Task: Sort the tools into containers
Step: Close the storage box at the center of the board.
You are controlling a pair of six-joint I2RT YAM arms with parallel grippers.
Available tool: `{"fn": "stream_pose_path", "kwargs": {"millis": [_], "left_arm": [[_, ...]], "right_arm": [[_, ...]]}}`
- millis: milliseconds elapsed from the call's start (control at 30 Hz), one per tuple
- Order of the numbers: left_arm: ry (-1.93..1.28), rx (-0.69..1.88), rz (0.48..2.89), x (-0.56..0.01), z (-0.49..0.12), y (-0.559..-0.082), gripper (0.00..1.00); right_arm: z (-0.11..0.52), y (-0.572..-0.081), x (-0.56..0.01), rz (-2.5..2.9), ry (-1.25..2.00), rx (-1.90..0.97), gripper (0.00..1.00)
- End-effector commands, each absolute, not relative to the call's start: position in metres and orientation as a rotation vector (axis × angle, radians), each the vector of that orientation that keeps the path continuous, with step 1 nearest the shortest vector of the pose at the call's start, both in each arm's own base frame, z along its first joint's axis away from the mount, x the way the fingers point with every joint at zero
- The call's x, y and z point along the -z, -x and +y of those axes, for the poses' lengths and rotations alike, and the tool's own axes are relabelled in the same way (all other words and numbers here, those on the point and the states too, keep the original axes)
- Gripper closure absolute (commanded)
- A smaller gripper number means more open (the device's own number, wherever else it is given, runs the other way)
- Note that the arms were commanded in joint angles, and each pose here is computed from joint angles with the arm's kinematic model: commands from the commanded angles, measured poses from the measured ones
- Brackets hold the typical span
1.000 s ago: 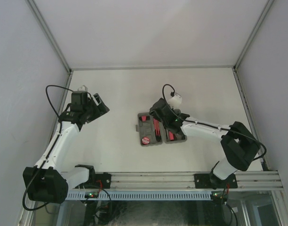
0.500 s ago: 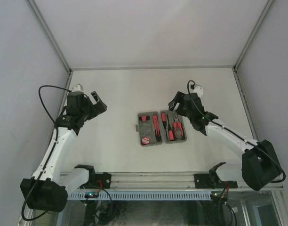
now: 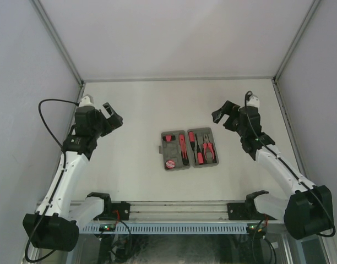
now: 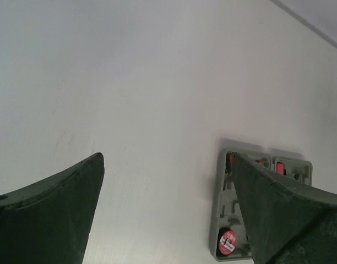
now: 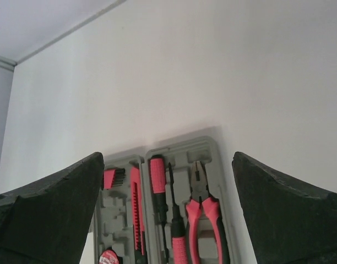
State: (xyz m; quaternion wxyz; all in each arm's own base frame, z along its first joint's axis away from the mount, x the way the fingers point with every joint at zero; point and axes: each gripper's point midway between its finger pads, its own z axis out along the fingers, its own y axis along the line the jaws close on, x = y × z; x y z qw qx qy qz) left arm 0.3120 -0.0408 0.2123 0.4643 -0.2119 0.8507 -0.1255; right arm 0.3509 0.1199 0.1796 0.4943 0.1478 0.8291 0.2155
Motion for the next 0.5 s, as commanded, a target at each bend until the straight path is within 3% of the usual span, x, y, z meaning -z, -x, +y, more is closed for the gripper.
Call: {"fn": "stream_pose_path", "kwargs": {"millis": [0, 467], "left_arm": [[0.534, 0.340, 1.929, -0.253, -0.036, -0.327, 0.00], [0.491, 0.444, 2.086, -0.213, -0.072, -0.339, 0.00]], "right_arm": [[0.102, -0.354, -0.190, 1.970, -0.431, -0.564, 0.00], [0.075, -0.339, -0.141, 2.178, -0.548, -0.583, 0.00]]}}
